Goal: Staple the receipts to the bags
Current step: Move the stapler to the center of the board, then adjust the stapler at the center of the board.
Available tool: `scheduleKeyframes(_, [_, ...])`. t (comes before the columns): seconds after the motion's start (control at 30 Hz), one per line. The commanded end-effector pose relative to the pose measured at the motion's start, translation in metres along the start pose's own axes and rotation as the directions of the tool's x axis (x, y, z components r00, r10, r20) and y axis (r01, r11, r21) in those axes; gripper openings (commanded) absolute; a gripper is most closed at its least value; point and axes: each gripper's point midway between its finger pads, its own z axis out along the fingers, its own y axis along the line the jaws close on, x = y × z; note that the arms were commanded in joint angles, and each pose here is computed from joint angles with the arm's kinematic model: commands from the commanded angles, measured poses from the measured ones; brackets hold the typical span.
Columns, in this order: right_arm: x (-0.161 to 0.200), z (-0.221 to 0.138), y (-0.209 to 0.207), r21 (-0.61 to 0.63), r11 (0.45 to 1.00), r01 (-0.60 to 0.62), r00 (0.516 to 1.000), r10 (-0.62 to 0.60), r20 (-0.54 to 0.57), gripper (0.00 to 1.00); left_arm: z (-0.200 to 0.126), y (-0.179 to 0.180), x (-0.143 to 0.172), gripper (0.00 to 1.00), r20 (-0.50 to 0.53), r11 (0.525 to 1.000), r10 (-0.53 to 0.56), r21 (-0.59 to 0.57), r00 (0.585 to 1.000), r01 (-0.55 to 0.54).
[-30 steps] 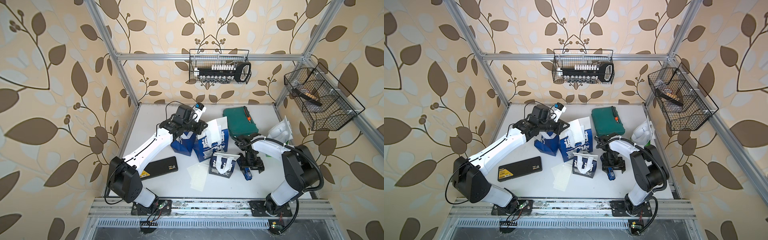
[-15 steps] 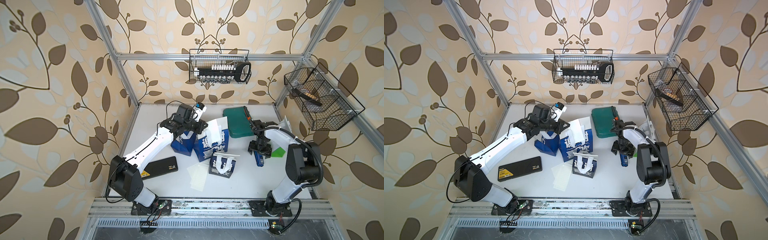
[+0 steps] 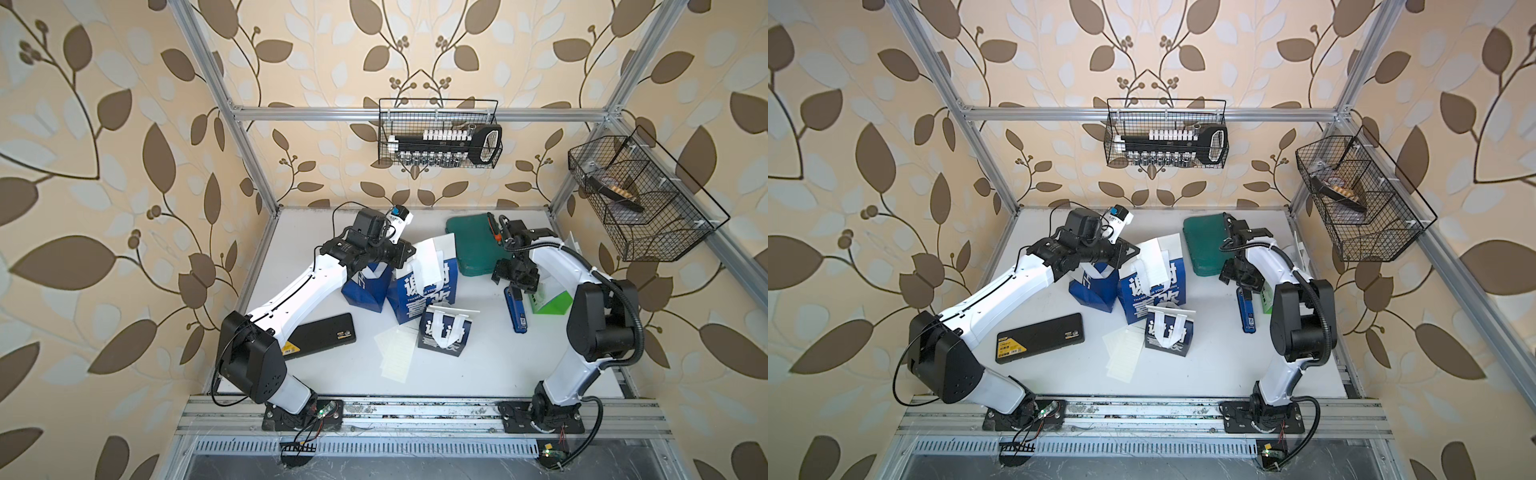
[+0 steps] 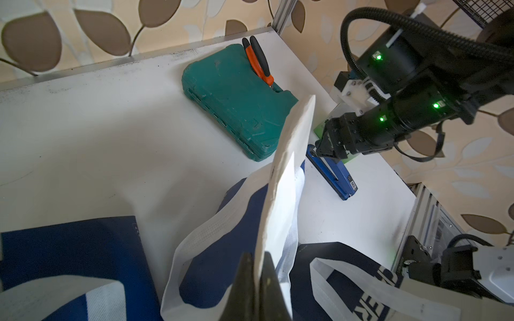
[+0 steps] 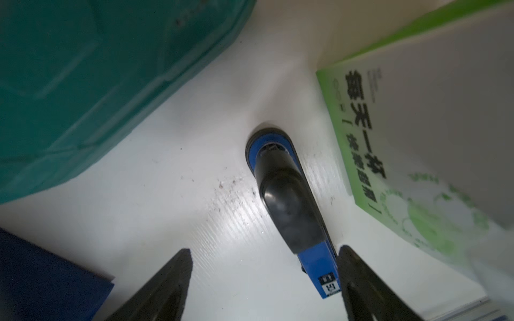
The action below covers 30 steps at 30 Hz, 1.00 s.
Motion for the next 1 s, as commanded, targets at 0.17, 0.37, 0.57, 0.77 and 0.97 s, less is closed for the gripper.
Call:
scheduleKeyframes(0.17, [-0.005,0.021,0.016,-0.053,0.996,0.077,0.996,-0.080,-0.046,0.81,-0.005,-0.004,-0.004,0.00,0.008,1.000,0.031,-0.008,1.000,-0.031])
scheduleKeyframes(0.37, [0.043,0.008,0.074,-0.259,0.939,0.228,0.968,-0.247,-0.044,0.78,0.001,-0.001,-0.002,0.00,-0.002,1.000,0.028,-0.011,1.000,-0.028])
scheduleKeyframes(0.57, [0.139,-0.007,0.082,-0.376,0.872,0.313,0.891,-0.407,-0.201,0.76,0.003,0.002,0.000,0.00,-0.009,0.999,0.029,-0.019,1.000,-0.029])
scheduleKeyframes(0.77, [0.118,-0.033,0.016,-0.208,0.955,0.212,0.961,-0.242,-0.136,0.78,0.008,0.004,0.002,0.00,-0.018,0.999,0.030,-0.018,0.999,-0.030])
scheduleKeyframes(0.97, [0.118,-0.058,-0.023,-0.145,0.988,-0.062,0.985,0.037,-0.171,0.81,0.012,0.002,0.000,0.00,-0.014,1.000,0.018,0.000,1.000,-0.018])
